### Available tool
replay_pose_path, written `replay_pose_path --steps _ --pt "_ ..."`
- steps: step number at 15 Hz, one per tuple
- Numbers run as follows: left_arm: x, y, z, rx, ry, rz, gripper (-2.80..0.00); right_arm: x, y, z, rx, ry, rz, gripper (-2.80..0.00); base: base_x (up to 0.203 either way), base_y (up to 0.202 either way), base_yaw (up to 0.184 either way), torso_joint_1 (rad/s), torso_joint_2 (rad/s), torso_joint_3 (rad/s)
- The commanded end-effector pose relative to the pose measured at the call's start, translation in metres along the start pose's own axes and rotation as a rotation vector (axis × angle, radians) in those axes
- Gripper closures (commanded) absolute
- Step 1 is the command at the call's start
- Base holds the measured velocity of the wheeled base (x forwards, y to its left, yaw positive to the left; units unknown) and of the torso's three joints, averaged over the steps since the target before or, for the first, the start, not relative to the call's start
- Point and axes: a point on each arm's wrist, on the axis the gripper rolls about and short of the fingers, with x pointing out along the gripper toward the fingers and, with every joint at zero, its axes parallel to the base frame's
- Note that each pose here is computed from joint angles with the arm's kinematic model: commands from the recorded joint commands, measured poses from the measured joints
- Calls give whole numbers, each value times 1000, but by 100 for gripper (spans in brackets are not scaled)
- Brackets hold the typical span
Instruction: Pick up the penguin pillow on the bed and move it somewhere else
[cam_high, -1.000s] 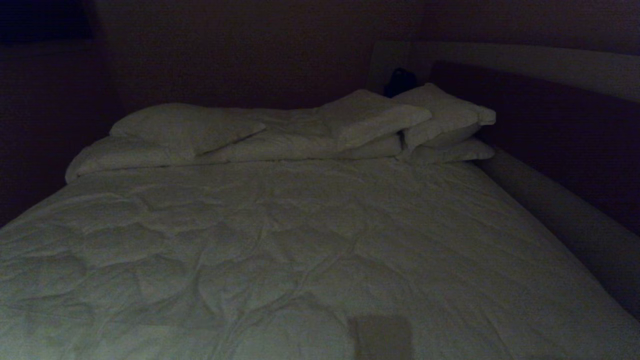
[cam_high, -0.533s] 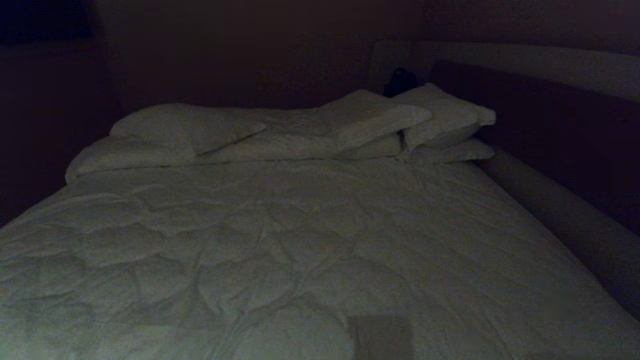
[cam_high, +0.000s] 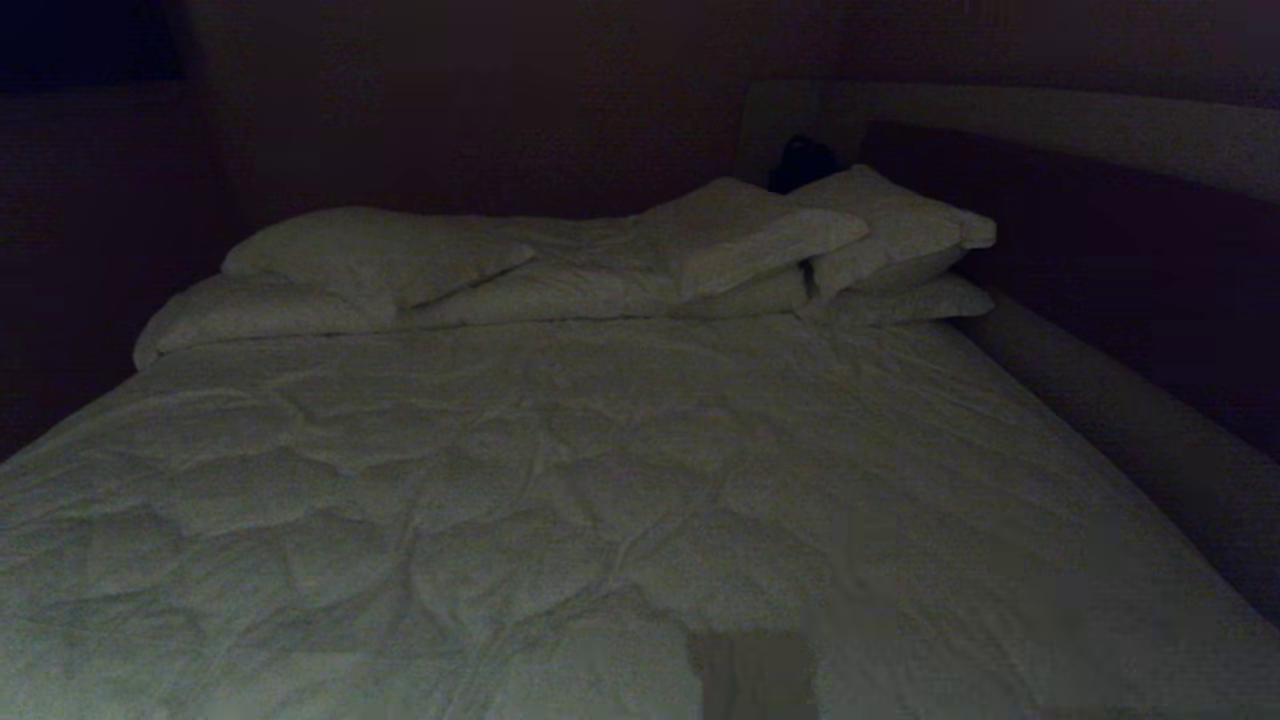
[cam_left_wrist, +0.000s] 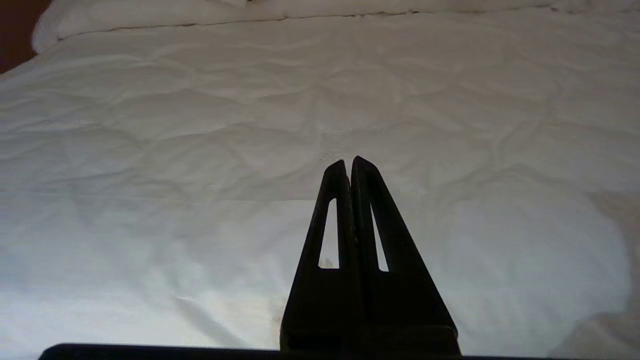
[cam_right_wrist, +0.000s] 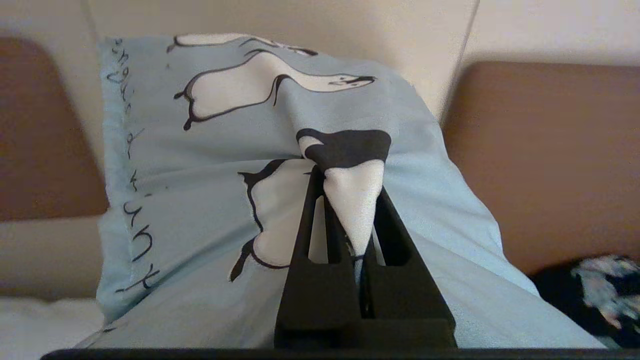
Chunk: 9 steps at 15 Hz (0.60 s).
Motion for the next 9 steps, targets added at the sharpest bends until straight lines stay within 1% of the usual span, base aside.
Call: replay_pose_path --steps 1,9 --pt "0 0 0 0 0 1 0 0 0 -1 -4 3 -4 0 0 191 1 -4 -2 2" --pt "0 0 0 0 0 1 0 0 1 -3 -7 4 -3 0 0 195 -1 -1 2 1"
